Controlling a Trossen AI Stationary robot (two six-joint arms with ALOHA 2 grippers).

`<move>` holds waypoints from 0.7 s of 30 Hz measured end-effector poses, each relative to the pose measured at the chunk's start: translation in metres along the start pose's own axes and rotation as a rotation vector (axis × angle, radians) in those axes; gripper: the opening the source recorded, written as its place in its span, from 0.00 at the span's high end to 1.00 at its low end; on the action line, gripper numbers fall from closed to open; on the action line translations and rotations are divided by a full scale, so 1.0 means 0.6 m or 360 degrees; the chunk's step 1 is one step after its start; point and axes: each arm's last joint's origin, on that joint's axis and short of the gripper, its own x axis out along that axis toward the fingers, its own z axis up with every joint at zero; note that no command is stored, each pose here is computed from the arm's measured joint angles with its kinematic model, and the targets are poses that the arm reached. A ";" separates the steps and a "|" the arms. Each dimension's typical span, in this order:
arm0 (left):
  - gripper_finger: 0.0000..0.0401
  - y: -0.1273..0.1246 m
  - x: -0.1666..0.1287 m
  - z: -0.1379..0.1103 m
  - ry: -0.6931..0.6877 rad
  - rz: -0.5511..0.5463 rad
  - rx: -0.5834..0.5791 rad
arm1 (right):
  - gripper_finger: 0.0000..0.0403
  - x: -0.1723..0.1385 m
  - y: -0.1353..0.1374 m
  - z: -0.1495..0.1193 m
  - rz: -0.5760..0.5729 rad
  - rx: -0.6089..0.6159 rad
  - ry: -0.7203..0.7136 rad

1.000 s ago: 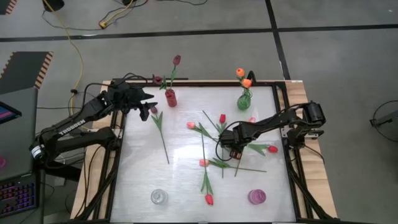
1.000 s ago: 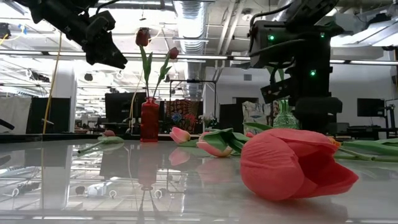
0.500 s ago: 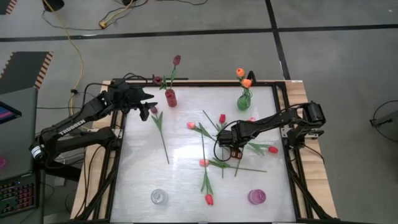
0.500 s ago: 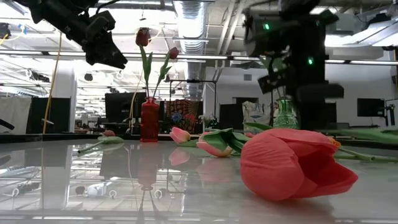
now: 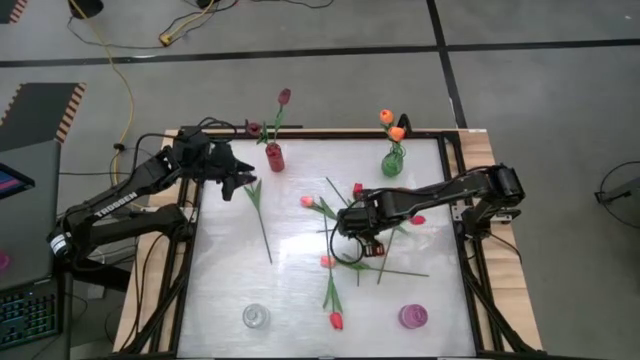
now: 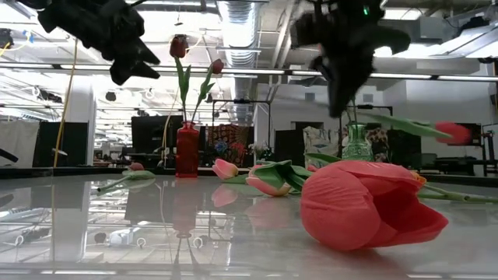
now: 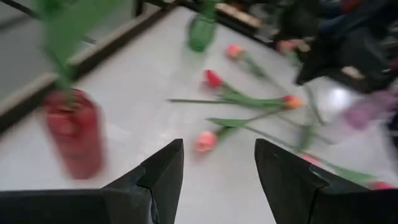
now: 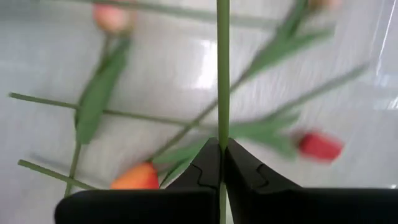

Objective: Sort flowers into vase by color
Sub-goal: Put the red flower into the transparent vase

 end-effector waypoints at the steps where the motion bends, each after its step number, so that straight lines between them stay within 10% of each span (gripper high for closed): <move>1: 0.54 -0.002 0.000 0.000 0.0007 -0.0056 -0.0040 | 0.91 -0.007 0.001 0.006 -0.0002 -0.0061 -0.0037; 21: 0.54 -0.075 0.025 -0.006 0.0195 -0.0413 -0.0733 | 0.90 -0.077 0.048 0.092 -0.0491 -0.1713 -0.0780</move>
